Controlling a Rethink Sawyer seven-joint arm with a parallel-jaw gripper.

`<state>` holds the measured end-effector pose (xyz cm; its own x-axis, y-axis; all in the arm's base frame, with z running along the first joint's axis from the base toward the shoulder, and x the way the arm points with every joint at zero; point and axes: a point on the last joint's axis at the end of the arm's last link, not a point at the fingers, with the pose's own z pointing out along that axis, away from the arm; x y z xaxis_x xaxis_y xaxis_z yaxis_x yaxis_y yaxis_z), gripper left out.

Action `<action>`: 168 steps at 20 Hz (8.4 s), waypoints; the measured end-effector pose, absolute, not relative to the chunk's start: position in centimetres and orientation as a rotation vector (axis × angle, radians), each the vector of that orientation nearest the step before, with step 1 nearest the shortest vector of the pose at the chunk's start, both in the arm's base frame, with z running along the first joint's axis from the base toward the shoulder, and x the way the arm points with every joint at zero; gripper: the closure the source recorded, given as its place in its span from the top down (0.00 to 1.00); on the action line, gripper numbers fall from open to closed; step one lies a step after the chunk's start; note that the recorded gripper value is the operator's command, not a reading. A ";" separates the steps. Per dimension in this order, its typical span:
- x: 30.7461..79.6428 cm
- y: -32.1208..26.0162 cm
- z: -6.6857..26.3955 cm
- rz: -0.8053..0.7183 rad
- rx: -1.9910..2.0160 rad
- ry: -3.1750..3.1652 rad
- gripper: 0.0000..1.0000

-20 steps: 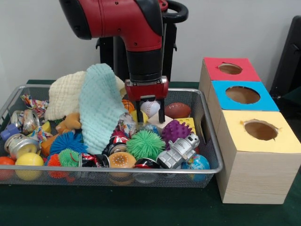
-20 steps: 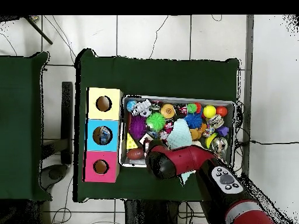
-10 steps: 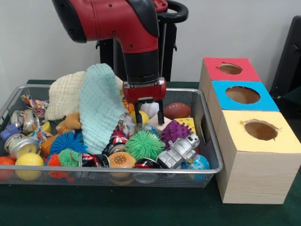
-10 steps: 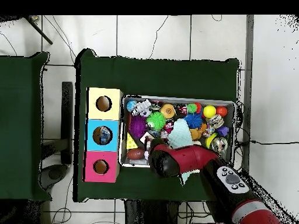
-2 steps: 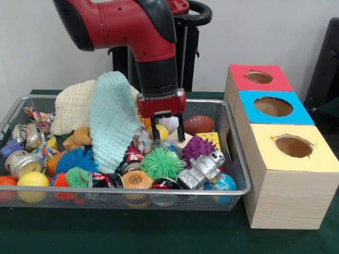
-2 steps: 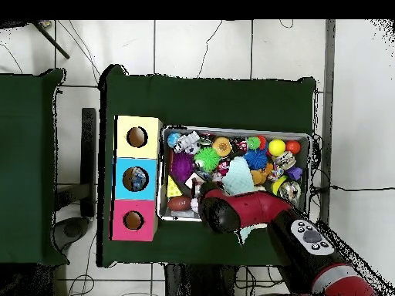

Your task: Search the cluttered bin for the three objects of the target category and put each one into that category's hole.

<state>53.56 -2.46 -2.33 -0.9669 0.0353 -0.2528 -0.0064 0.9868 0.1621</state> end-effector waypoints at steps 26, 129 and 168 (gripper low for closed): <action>54.0 -3.2 -2.4 0.290 0.071 2.881 1.00; 49.3 -2.9 3.1 0.092 -0.167 2.886 0.00; 45.5 0.4 9.7 0.152 -0.141 3.012 0.00</action>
